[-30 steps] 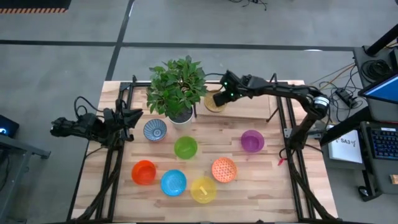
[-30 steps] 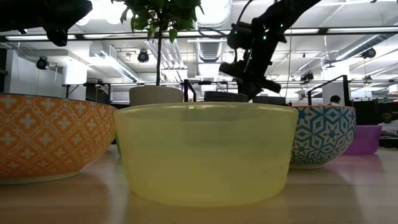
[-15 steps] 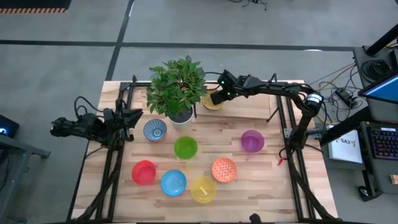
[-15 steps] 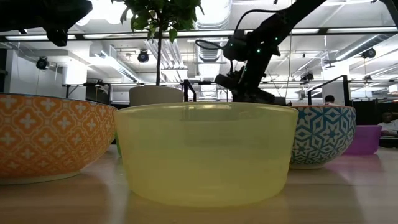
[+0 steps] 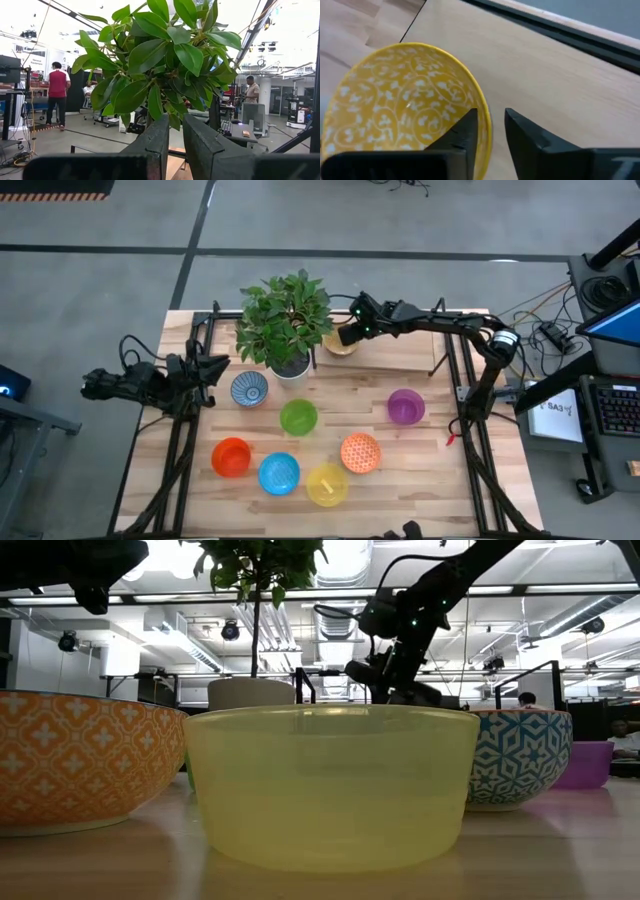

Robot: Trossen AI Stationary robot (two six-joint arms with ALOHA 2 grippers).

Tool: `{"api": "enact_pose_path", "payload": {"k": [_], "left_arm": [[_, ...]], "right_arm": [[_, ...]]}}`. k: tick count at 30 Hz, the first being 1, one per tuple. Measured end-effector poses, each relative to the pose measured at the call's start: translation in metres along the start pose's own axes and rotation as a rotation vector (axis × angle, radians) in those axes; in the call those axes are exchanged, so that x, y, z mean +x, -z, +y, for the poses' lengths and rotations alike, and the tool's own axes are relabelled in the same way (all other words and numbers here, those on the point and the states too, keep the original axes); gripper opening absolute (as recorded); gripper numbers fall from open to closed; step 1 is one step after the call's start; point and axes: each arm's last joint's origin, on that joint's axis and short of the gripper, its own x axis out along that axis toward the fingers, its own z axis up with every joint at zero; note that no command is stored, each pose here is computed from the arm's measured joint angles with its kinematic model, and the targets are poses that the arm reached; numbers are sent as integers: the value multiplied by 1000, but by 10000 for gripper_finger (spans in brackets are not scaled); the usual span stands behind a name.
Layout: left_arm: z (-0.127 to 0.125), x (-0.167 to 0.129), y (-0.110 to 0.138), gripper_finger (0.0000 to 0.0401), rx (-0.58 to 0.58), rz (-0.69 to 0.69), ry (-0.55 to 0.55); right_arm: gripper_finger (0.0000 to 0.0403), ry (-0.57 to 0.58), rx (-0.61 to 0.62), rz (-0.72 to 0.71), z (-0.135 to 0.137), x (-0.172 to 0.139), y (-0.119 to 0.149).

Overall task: Place and stack bowls onto a shelf
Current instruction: Put the yellow patterned bowl on the shelf, then put the purple bowl on the shelf

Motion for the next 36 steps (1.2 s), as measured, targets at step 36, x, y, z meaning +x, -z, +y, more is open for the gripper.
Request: {"api": "enact_pose_path", "payload": {"k": [36], "left_arm": [[-2,-1,22,38,-355,135,-8]], "right_arm": [[185,-258,-362,194,33,-149,184]]}}
